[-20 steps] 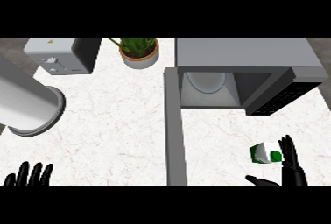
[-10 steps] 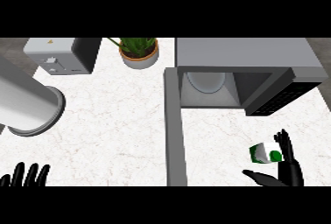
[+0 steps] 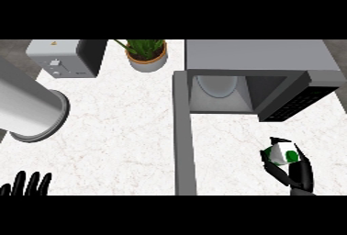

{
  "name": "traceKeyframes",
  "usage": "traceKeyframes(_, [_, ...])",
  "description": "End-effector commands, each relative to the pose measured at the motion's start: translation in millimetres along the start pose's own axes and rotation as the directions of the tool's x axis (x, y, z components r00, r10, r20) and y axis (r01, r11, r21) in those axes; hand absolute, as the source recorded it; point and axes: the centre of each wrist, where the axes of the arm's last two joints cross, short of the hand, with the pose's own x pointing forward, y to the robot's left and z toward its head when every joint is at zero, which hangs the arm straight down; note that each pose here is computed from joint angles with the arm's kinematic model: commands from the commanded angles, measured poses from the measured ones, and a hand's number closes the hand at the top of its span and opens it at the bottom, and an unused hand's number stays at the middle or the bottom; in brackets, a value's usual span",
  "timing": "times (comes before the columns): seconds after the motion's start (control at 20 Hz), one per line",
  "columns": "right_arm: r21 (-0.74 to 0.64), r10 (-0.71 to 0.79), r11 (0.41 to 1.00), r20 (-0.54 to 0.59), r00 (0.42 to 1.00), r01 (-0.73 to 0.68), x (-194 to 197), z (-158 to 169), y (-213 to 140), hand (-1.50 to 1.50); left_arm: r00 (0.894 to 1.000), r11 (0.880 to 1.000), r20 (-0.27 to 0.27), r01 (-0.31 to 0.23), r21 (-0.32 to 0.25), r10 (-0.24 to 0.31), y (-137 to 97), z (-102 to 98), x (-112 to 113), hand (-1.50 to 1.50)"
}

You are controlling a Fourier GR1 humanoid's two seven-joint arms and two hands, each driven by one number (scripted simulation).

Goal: Pick up the milk, place it into the microwave and close the microwave

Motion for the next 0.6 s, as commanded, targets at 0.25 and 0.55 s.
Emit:
traceKeyframes(0.25, [-0.113, 0.067, 0.992, 0.105, 0.992, -0.055, 1, -15, 12, 1.50, 1.000, 1.000, -0.015, -0.010, -0.002, 0.010, -2, 11, 13, -1.50])
traceKeyframes(0.55, [0.011, -0.002, 1.000, 0.149, 0.989, 0.000, 26, -59, 95, 1.50, 1.000, 1.000, -0.004, -0.015, -0.021, 0.014, -1, -4, 6, -1.50])
